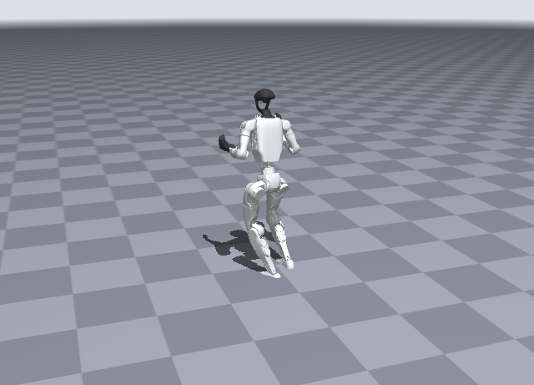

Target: Dance

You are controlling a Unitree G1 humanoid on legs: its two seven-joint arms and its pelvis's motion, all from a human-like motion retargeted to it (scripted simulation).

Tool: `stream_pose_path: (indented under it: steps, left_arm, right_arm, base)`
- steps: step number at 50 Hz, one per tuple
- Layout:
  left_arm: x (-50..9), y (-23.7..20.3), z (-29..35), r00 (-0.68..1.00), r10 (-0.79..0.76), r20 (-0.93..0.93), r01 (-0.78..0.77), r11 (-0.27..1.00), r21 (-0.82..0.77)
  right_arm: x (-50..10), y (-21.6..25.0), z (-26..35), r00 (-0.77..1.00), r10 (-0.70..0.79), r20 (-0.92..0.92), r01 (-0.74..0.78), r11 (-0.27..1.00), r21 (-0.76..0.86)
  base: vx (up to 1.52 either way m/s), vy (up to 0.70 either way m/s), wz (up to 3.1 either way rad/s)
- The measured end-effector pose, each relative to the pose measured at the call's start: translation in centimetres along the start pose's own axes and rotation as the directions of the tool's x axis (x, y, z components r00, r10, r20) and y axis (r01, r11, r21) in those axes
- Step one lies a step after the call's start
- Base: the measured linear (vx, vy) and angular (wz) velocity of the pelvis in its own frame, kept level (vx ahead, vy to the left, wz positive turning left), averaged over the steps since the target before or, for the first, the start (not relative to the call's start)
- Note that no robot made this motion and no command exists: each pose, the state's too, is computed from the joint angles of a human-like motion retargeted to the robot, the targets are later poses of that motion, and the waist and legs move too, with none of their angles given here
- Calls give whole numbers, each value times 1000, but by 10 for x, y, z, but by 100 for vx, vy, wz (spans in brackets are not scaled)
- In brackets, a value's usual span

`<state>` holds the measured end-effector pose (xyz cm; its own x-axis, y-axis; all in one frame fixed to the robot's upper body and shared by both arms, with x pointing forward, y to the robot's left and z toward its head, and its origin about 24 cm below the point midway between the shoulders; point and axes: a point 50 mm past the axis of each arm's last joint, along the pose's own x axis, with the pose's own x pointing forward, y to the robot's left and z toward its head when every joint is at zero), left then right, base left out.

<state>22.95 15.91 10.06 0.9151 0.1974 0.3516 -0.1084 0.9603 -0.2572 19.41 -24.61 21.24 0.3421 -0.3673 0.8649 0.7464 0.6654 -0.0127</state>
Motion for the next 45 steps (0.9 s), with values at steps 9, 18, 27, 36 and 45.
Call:
stream_pose_path:
  steps: [9,18,27,36,45]
  left_arm:
    - [-17,12,-19,995,-23,-99,37,988,147]
    - [-14,14,-25,988,-96,-122,124,961,247]
    - [64,-40,22,943,-248,220,156,918,366]
    - [103,-56,66,884,-70,462,-82,950,301]
    - [97,-60,20,954,54,294,-147,941,306]
  right_arm:
    - [10,9,21,990,81,114,-89,994,65]
    - [9,37,53,960,184,209,-234,940,247]
    - [-68,91,11,686,728,-6,-697,659,281]
    - [-135,92,-34,333,917,-218,-872,387,300]
    - [-74,111,-55,696,672,-251,-662,737,136]
  base:
    - [0,-1,-4]
    - [2,-18,-29]
    - [1,-30,-19]
    - [-6,-23,-17]
    - [-5,-14,-14]
